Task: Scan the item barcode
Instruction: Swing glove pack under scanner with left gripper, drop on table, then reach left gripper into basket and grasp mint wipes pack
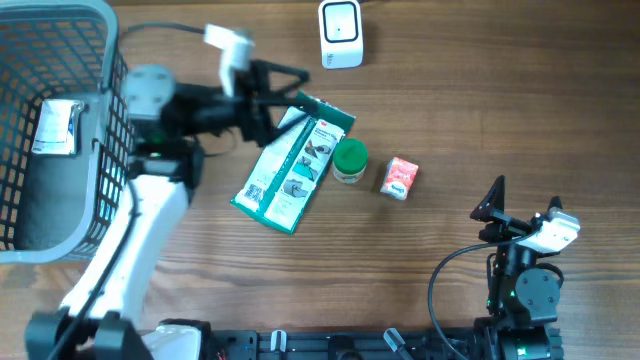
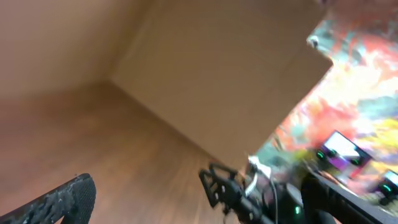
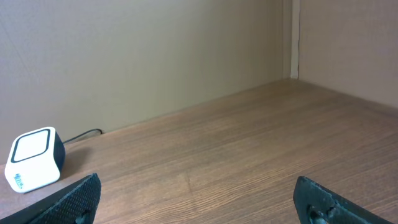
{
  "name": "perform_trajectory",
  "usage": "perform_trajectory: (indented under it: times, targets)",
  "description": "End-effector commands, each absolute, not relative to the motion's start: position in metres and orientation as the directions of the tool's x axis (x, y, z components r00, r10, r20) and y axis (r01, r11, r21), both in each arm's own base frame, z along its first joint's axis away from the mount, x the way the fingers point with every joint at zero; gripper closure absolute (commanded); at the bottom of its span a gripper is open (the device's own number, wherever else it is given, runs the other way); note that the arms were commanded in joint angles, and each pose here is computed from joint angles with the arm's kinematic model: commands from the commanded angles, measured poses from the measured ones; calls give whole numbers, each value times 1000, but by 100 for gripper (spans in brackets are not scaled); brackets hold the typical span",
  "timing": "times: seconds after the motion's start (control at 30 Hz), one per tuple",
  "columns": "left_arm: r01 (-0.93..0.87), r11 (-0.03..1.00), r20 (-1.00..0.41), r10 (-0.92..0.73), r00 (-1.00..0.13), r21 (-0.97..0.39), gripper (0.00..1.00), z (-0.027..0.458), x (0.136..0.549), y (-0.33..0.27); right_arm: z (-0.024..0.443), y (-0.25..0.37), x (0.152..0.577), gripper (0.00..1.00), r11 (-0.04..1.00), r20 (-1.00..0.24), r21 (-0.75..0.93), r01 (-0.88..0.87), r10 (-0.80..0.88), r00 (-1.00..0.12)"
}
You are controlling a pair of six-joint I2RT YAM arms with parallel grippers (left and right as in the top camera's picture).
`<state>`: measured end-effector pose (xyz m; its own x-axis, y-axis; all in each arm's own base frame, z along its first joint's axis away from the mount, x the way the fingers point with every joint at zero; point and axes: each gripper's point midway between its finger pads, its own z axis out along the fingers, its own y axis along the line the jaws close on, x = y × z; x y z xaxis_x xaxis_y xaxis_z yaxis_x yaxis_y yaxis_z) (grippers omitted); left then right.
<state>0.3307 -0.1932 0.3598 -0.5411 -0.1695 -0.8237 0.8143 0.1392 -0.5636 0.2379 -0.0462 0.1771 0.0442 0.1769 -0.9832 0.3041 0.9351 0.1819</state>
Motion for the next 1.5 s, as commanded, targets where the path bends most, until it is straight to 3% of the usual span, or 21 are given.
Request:
perform_trajectory:
  times: [0.0, 0.1, 0.37, 0.47, 0.6, 0.7, 0.8, 0.87, 0.97, 1.2, 1.47]
  targets:
    - [800, 226, -826, -262, -500, -556, 0, 403, 335, -145, 180, -46, 237, 0, 935, -983, 184, 302, 175, 55]
    - [722, 367, -802, -392, -451, -586, 0, 414, 356, -79, 180, -46, 237, 0, 935, -983, 184, 302, 175, 55]
    - [561, 517, -744, -590, -314, -647, 1, 458, 362, 34, 180, -46, 237, 0, 935, -983, 184, 302, 175, 55]
    - [504, 543, -717, -648, -256, -671, 0, 483, 362, 58, 180, -46, 237, 0, 935, -983, 184, 302, 175, 55]
    - [259, 478, -529, -828, -186, -839, 1, 502, 373, 100, 180, -46, 237, 0, 935, -983, 184, 302, 175, 55]
    - [81, 456, -462, -883, -88, -886, 1, 504, 370, 123, 180, -46, 237, 0, 935, -983, 184, 302, 175, 55]
    - [-289, 400, -446, -888, 112, -870, 0, 466, 349, 171, 180, -46, 237, 0, 935, -983, 184, 302, 175, 55]
    - [-497, 292, -451, -860, 237, -817, 0, 431, 327, 203, 180, -46, 237, 0, 935, -983, 184, 302, 175, 55]
    - [-698, 152, -503, -799, 330, -699, 0, 389, 300, 236, 180, -46, 237, 0, 935, -983, 184, 302, 175, 55]
    - [-820, 99, -508, -825, 250, -564, 0, 328, 319, 260, 180, -46, 237, 0, 935, -983, 184, 302, 175, 55]
    - [-956, 18, -249, -967, 58, -292, 0, 194, 331, 245, 180, -46, 237, 0, 935, -983, 184, 302, 175, 55]
